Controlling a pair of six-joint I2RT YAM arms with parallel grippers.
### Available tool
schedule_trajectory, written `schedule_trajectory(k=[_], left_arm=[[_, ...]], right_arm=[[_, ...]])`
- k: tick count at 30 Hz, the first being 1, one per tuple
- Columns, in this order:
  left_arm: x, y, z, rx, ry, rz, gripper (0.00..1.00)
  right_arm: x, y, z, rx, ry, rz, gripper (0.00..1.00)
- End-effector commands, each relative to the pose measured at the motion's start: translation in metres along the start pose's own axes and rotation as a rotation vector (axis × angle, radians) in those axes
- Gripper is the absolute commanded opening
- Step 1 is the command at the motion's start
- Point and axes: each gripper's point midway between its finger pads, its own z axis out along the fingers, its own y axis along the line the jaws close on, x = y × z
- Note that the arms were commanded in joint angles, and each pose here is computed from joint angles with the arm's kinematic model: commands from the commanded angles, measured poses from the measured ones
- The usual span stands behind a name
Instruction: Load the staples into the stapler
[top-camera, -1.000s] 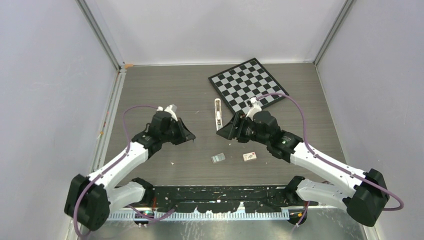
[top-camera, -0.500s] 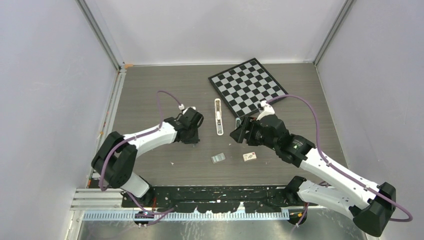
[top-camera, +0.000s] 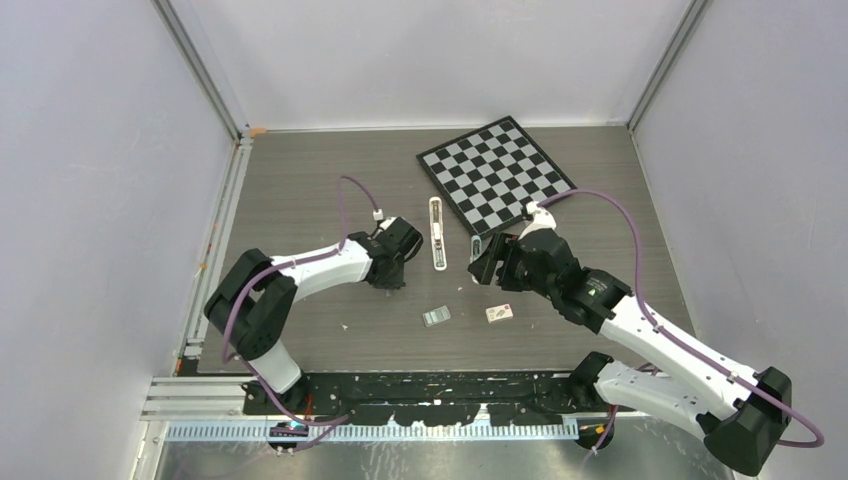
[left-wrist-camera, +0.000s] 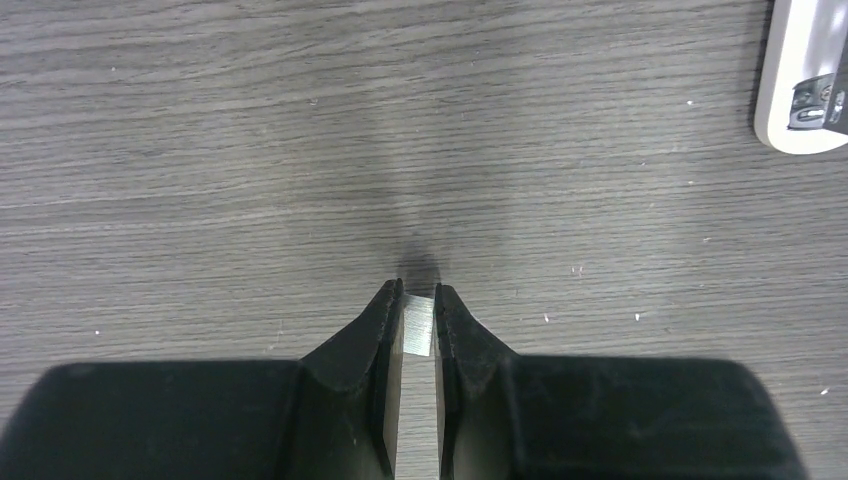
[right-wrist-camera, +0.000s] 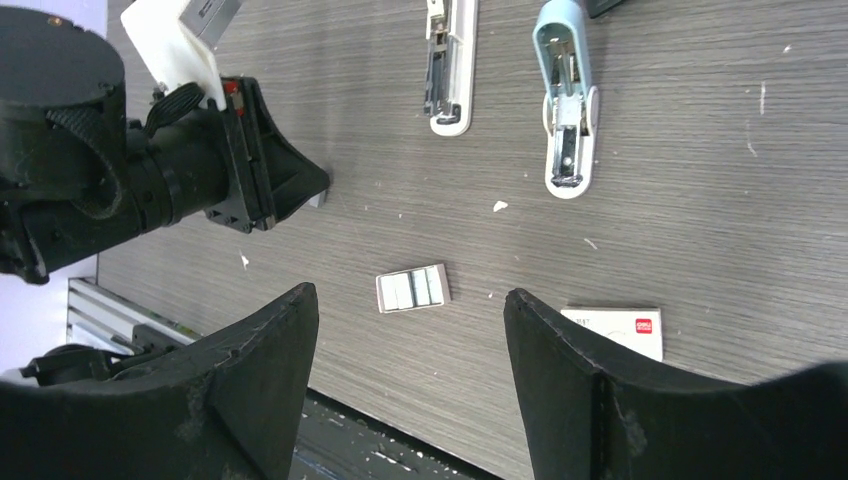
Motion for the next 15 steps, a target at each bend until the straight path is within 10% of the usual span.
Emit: schedule_trajectory(k=[1,15], left_arm=[[-0.011,-0.002,-0.002,-0.012,-0.032,0.009,0.14],[0.003,0.0,-0.001,-0.008,0.03,0.034,0.24]], right_arm=[[-0.012,-0.005,0.004,0.022,-0.031,0.036,0.73],[-0.015,-0.008,0.007,0.012,-0.025,0.067,0.73]])
